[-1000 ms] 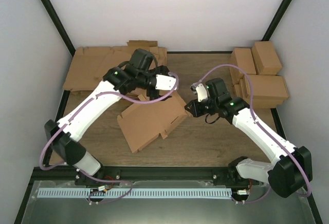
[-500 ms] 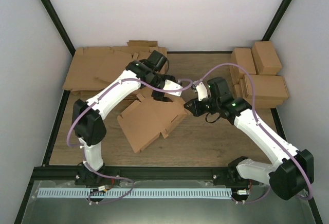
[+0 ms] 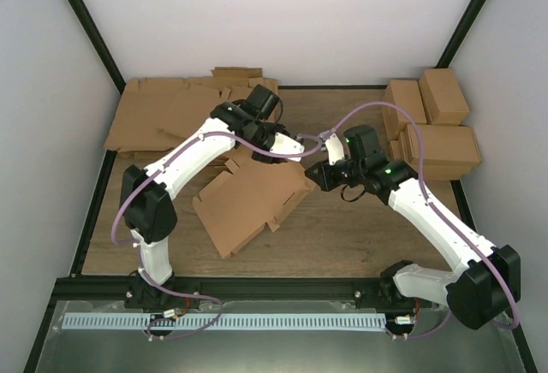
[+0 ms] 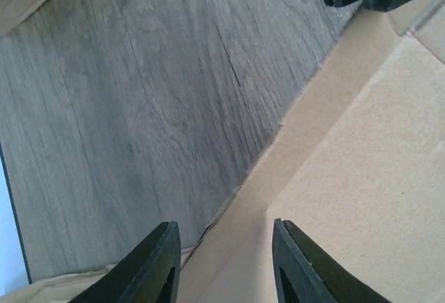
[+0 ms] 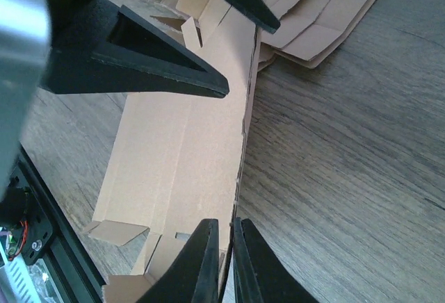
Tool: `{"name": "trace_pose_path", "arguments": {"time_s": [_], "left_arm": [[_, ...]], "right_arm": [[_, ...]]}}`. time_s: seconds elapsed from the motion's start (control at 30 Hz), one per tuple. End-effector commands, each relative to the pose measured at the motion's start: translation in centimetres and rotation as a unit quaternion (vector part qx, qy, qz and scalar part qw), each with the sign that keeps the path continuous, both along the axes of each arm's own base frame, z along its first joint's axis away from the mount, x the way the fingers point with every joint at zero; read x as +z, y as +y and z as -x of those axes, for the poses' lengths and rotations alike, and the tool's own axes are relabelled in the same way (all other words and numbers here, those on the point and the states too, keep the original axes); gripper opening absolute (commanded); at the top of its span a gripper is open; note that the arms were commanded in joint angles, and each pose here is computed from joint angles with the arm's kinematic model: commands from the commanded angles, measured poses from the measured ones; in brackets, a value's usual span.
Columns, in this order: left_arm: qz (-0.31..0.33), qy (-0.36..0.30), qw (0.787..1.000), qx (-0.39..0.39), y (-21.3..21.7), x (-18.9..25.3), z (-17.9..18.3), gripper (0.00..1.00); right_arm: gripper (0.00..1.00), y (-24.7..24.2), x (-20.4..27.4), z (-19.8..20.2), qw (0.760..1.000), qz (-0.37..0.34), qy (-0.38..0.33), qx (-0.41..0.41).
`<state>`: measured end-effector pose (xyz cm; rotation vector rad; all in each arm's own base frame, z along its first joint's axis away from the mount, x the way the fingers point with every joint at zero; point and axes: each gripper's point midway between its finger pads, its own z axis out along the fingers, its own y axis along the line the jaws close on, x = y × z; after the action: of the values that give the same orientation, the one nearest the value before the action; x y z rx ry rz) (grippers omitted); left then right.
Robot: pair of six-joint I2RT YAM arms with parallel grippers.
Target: Fold the paper box
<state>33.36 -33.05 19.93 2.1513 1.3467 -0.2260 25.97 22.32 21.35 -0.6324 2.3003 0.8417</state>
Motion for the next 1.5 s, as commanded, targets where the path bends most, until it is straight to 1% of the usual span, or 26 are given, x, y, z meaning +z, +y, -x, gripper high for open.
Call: {"name": "trace_pose_path", "arguments": {"time_s": [0.0,0.13,0.23,0.27,0.37,0.43,0.5,0.53,0.6,0.63,0.67,0.7,0.77,0.83,0.87,0.93,0.97,1.0,1.03,1.07,1.13,1.17,1.23,1.3,1.37,1.47], "left_arm": [[-0.013,-0.029,0.999,-0.015,0.0,0.3,0.5,0.37],[-0.042,-0.051,0.998,-0.011,0.2,0.0,1.0,0.25],[-0.054,-0.067,0.996,-0.009,0.4,0.3,1.4,0.09],[-0.054,-0.071,0.996,-0.008,0.4,0.5,1.5,0.06],[-0.042,-0.076,0.996,0.005,0.5,0.9,1.6,0.05],[-0.033,-0.068,0.997,0.023,0.6,1.0,1.9,0.05],[-0.009,-0.049,0.997,0.064,0.5,1.2,2.0,0.06],[0.011,-0.038,0.994,0.098,0.3,1.5,1.8,0.06],[0.055,-0.016,0.983,0.174,-0.1,2.6,0.8,0.07],[0.080,0.000,0.973,0.218,-0.3,3.1,0.3,0.06],[0.094,0.020,0.962,0.257,-0.2,3.3,0.0,0.11],[0.106,0.037,0.950,0.290,-0.2,3.5,-0.2,0.13],[0.130,0.071,0.922,0.357,0.2,3.4,-0.5,0.13],[0.146,0.094,0.896,0.409,1.1,3.1,-0.4,0.13],[0.159,0.095,0.877,0.444,1.9,3.1,-0.6,0.15],[0.186,0.099,0.837,0.505,3.6,2.8,-0.6,0.27],[0.212,0.114,0.808,0.538,4.3,3.2,-0.3,0.33],[0.230,0.128,0.789,0.555,5.0,3.4,0.1,0.34],[0.244,0.146,0.772,0.568,5.4,3.4,0.8,0.38],[0.261,0.164,0.751,0.584,6.0,3.7,1.4,0.45],[0.262,0.205,0.718,0.611,6.7,2.8,2.8,0.57],[0.253,0.226,0.702,0.626,7.1,1.7,3.5,0.61],[0.237,0.267,0.678,0.642,7.4,-0.3,5.0,0.62],[0.225,0.300,0.655,0.656,7.8,-2.6,6.4,0.60],[0.214,0.322,0.639,0.665,8.3,-5.1,7.6,0.59],[0.210,0.336,0.620,0.677,9.3,-7.1,8.9,0.57]], "right_arm": [[0.09,0.8,2.5,-0.7,0.999,-0.015,-0.035,0.010],[0.09,0.7,2.6,-0.9,0.999,-0.013,-0.037,0.007],[0.12,0.7,2.5,-1.1,0.999,-0.011,-0.036,0.004],[0.15,0.6,2.4,-1.2,0.999,-0.010,-0.034,-0.002],[0.24,-0.3,1.1,-1.7,0.999,-0.001,-0.017,-0.046],[0.29,-0.8,-0.1,-1.8,0.997,-0.003,0.000,-0.075],[0.34,-1.1,-1.8,-1.7,0.995,-0.007,0.018,-0.096],[0.36,-1.3,-2.7,-1.6,0.994,-0.007,0.027,-0.105],[0.41,-1.4,-4.3,-1.8,0.992,-0.005,0.041,-0.119],[0.44,-1.4,-5.0,-1.8,0.992,-0.003,0.047,-0.121],[0.47,-1.3,-5.6,-1.9,0.991,-0.001,0.052,-0.122],[0.49,-1.2,-6.1,-2.0,0.991,0.001,0.057,-0.120],[0.53,-0.9,-7.1,-2.2,0.992,0.006,0.063,-0.113],[0.54,-0.8,-8.4,-2.4,0.991,0.019,0.072,-0.107],[0.54,-0.7,-9.1,-2.4,0.991,0.027,0.077,-0.103],[0.54,-0.7,-10.5,-2.6,0.990,0.042,0.088,-0.098],[0.54,-0.7,-11.6,-2.7,0.989,0.051,0.099,-0.096],[0.54,-0.6,-12.2,-2.8,0.988,0.056,0.105,-0.096],[0.53,-0.5,-12.8,-2.9,0.988,0.060,0.110,-0.094],[0.53,-0.4,-13.2,-3.1,0.987,0.062,0.112,-0.093],[0.53,-0.1,-13.7,-3.2,0.987,0.061,0.117,-0.086],[0.53,0.1,-13.9,-3.2,0.988,0.059,0.119,-0.082],[0.52,0.4,-14.1,-3.2,0.988,0.056,0.121,-0.074],[0.51,0.7,-14.5,-3.2,0.989,0.055,0.125,-0.064],[0.50,1.0,-14.8,-3.2,0.988,0.054,0.130,-0.057],[0.50,0.8,-15.7,-3.3,0.987,0.065,0.136,-0.059]]}}
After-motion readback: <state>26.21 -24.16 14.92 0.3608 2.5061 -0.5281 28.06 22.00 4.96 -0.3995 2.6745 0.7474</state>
